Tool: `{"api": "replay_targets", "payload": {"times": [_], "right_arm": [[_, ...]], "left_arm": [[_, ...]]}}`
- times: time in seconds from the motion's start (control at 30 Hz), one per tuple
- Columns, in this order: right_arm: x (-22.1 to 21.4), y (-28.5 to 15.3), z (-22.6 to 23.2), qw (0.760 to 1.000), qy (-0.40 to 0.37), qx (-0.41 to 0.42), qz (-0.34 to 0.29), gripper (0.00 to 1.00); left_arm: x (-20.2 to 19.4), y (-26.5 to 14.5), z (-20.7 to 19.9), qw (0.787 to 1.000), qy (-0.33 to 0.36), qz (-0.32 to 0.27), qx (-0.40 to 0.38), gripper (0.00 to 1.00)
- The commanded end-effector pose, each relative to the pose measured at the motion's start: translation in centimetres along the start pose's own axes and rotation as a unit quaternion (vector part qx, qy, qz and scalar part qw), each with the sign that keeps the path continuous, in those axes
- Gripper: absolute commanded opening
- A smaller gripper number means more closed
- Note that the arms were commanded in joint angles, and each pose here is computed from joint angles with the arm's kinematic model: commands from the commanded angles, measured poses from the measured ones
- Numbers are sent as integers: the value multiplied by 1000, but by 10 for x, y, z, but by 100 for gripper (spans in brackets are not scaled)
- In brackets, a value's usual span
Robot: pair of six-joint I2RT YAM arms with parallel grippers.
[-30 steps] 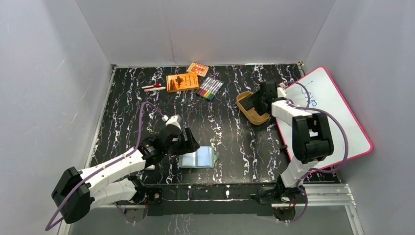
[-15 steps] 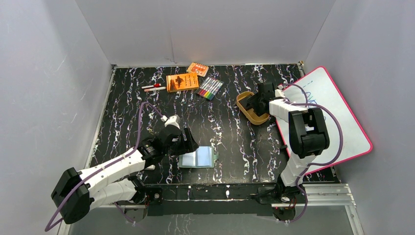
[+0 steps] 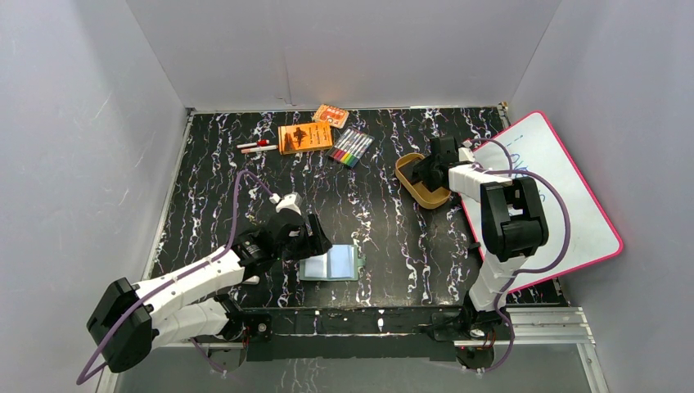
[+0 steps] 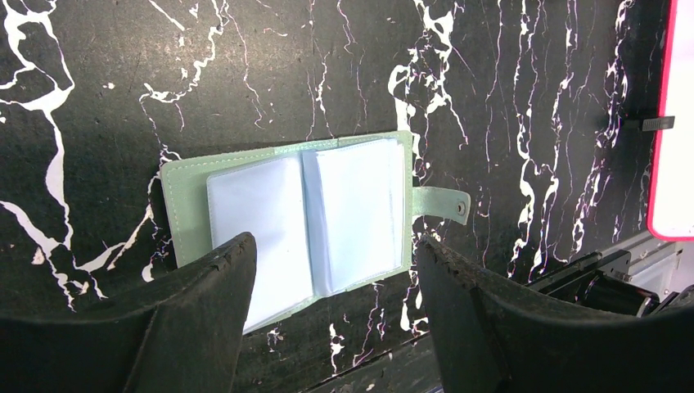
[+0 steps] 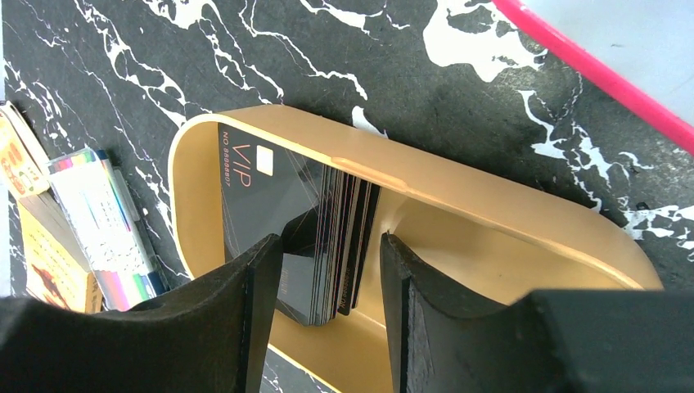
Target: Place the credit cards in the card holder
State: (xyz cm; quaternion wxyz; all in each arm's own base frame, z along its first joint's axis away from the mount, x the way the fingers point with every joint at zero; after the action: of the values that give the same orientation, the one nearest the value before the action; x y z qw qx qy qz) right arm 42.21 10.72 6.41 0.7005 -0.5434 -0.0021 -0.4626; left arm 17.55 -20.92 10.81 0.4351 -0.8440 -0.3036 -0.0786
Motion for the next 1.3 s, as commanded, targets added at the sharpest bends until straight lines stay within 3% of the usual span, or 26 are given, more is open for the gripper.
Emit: {"api": "replay_targets", "payload": {"times": [0.0,0.13,0.37,0.6,0.73,0.93,1.0,1.27], "right_arm": [[6,3,8,1000,-8,13,-8,55],[6,2,6,1000,-15,12,-8,54],[2,-3,2,1000,-23,18,-8,41],[4,-12,4,999,-27,30,-14,35],[3,-14,4,999,-28,34,-14,35],[6,-13,7,999,-29,36,-16,52],[7,-12,9,999,-29,37,-16,54],[5,-10,10,999,-31,40,-10,39]], "left_arm": [[5,-1,-2,1000,-1,-11,0,69],[4,-1,-1,1000,-3,-12,0,69],[7,-3,-1,1000,1,-18,3,69],[6,-3,-1,1000,-1,-17,2,69],[6,-2,-1,1000,-2,-15,2,69],[6,-1,-2,1000,-1,-14,1,69],[5,-1,-2,1000,-1,-14,1,69],[5,0,-2,1000,-1,-14,3,69]]}}
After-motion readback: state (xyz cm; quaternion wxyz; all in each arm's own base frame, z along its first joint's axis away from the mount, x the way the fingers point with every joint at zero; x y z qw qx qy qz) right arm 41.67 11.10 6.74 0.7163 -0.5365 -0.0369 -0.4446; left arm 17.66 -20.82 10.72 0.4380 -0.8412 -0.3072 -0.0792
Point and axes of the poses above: each gripper's point midway between its finger pads, its own y axis out along the fingers, its own z axis along the line the jaws close on, x = y × z, the point moved 3 cm from there along -y, back along the fingers, and after that the axes turned 14 degrees about -y, right-handed, at the moved point
